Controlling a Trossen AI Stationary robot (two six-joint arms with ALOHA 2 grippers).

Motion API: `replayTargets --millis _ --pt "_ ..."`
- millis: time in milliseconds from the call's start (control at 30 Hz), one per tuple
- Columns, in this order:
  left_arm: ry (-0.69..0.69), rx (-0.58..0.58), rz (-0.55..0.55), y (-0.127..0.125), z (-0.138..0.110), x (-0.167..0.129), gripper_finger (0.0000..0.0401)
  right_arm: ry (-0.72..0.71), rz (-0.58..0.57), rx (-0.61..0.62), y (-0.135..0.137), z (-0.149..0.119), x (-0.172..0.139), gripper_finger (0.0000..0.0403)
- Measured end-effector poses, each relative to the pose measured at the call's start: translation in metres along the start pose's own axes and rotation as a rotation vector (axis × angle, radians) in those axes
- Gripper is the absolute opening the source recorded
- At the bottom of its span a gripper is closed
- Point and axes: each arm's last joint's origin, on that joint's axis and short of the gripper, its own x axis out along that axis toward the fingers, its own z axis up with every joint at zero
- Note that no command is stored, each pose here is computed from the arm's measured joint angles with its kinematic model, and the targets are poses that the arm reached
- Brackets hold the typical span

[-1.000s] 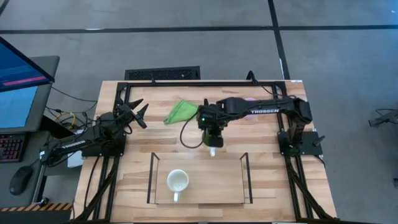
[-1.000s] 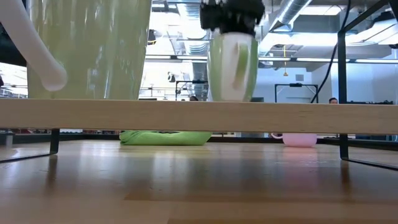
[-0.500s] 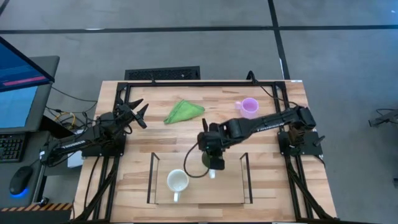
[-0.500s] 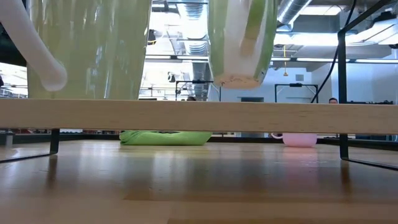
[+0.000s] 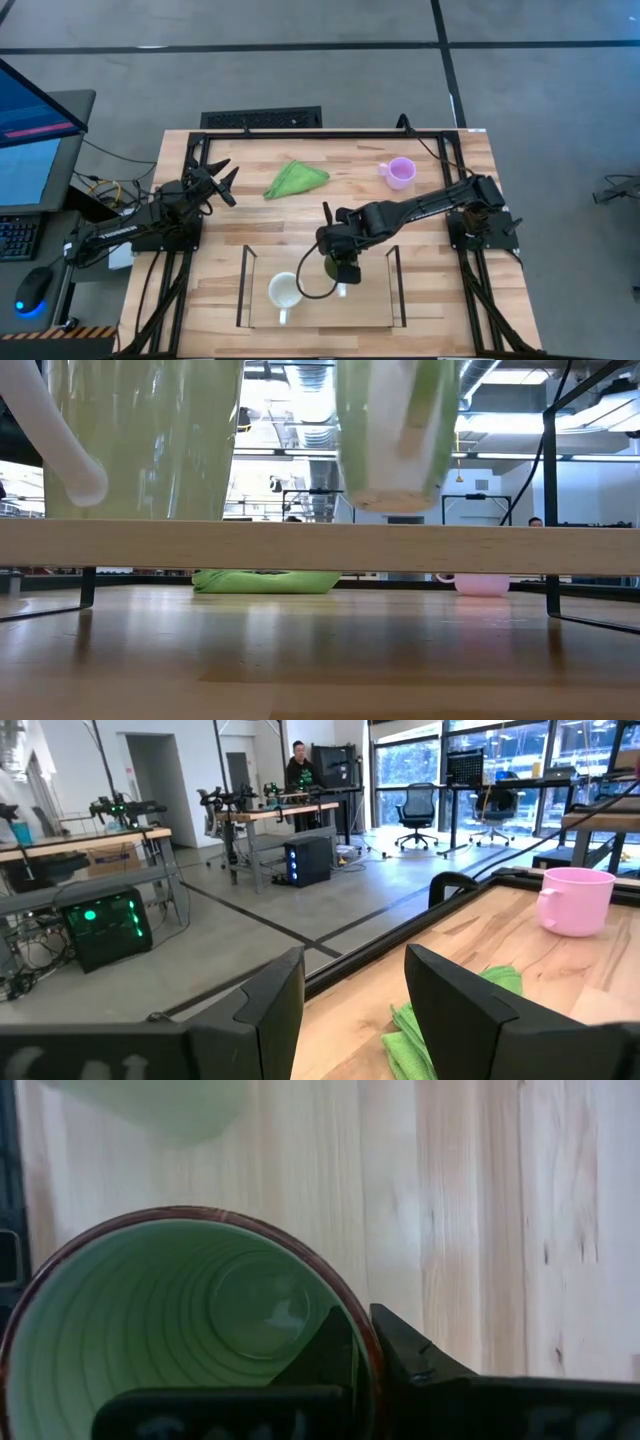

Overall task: Stack small to large cups/mugs on shelf
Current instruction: Put the green mug on the shelf

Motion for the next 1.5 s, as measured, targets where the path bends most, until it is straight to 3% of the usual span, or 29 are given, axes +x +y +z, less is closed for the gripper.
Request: replayTargets --millis 533,633,900,1500 --pt "0.0 0.018 0.0 0.0 0.0 0.0 0.0167 0.104 -0.009 -0.033 -0.007 -0.005 0.003 0.0029" --pt "0.0 0.019 0.0 0.0 0.0 0.0 0.0167 0.061 -0.013 -0.037 -0.006 0.002 -0.005 0.0029" --pt "0.001 0.027 0.0 0.0 0.0 0.0 0.0167 0.125 -0.022 -0.082 -0.003 0.012 0.011 0.0029" --pt "0.039 0.054 0.005 -0.001 -0.003 0.002 0.0167 0.123 -0.006 -0.115 0.037 0.049 0.027 0.0029"
